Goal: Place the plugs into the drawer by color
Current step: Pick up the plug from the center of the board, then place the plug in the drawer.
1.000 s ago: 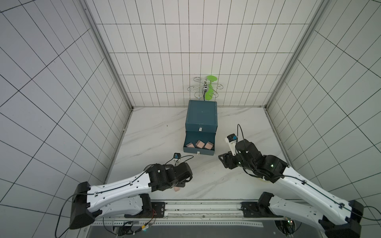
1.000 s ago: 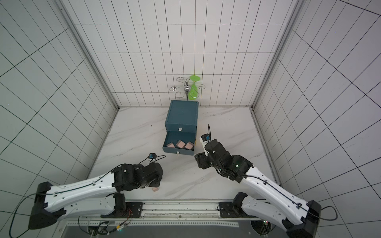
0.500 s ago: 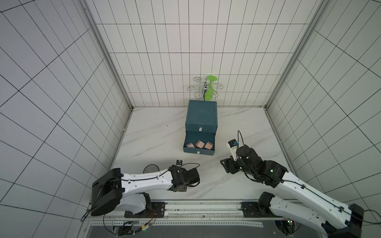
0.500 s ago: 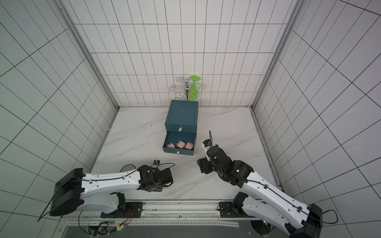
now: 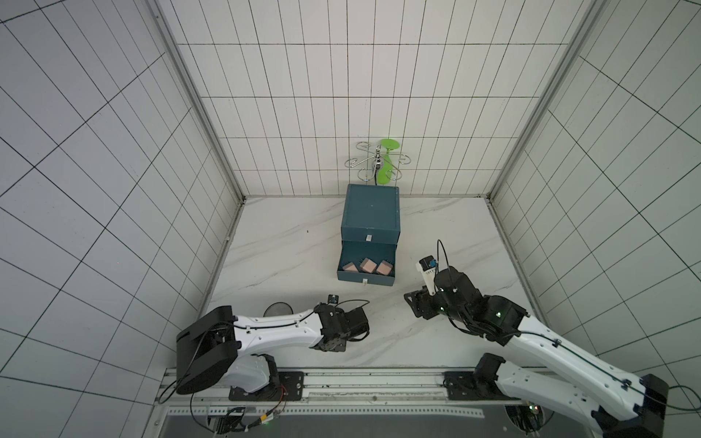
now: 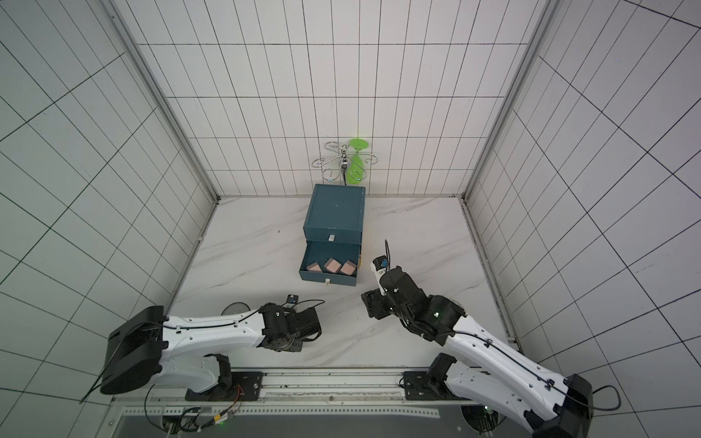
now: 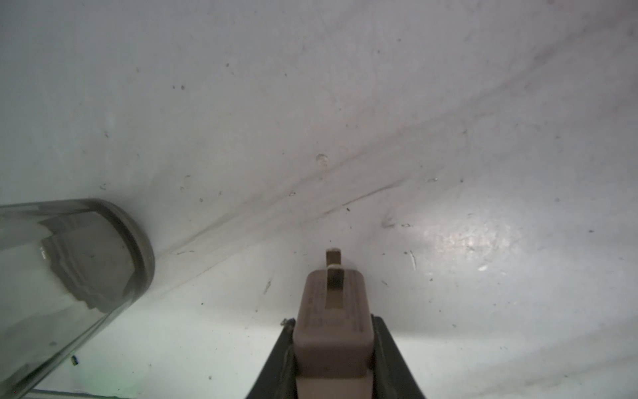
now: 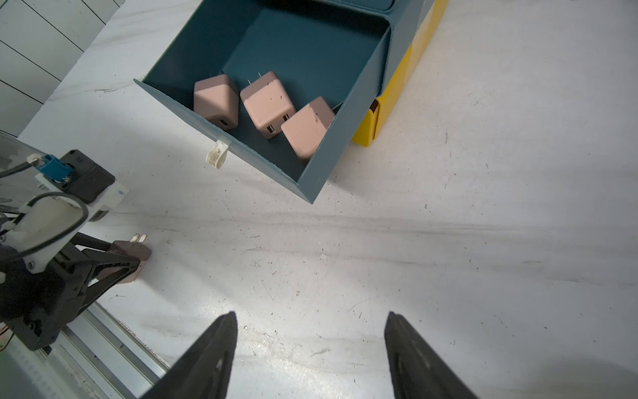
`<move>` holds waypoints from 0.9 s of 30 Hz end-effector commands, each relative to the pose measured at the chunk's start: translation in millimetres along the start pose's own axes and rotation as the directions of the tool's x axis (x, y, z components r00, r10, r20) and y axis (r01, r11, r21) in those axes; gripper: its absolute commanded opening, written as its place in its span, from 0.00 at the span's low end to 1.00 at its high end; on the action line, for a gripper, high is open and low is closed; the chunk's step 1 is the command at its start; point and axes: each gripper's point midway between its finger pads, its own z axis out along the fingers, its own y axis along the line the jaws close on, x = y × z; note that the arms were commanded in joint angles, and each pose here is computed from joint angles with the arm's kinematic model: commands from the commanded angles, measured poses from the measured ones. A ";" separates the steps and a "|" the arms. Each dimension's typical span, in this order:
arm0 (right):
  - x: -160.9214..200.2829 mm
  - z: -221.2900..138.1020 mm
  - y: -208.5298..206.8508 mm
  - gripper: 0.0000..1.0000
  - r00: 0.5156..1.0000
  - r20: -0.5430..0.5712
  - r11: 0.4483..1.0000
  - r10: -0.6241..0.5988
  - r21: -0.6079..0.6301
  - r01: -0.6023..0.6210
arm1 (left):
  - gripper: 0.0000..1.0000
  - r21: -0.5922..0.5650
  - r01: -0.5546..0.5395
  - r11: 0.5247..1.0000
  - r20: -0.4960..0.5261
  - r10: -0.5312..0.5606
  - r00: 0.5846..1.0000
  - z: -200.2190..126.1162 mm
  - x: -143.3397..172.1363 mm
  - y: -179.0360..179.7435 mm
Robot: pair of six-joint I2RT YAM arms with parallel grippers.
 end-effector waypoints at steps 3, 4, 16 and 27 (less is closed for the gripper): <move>-0.3 -2.6 0.7 0.71 0.999 0.038 1.000 -0.013 -0.025 0.014 | 0.00 0.307 -0.089 0.948 0.176 0.036 0.984 -85.6 -53.0 -52.7; -1.6 -4.8 0.2 0.71 0.999 0.051 1.000 -0.010 -0.026 0.011 | 0.00 0.370 -0.113 0.922 0.223 0.030 0.974 -107.4 -64.3 -61.2; -7.2 -12.6 -1.8 0.72 0.994 0.111 1.000 -0.002 -0.031 0.005 | 0.00 0.483 -0.084 0.871 0.456 -0.169 0.874 -169.5 -210.3 -66.2; -4.0 -14.2 -8.9 0.73 0.991 0.131 1.000 -0.003 -0.007 0.004 | 0.00 0.353 -0.105 0.930 0.416 -0.056 0.908 -108.0 -253.1 -83.2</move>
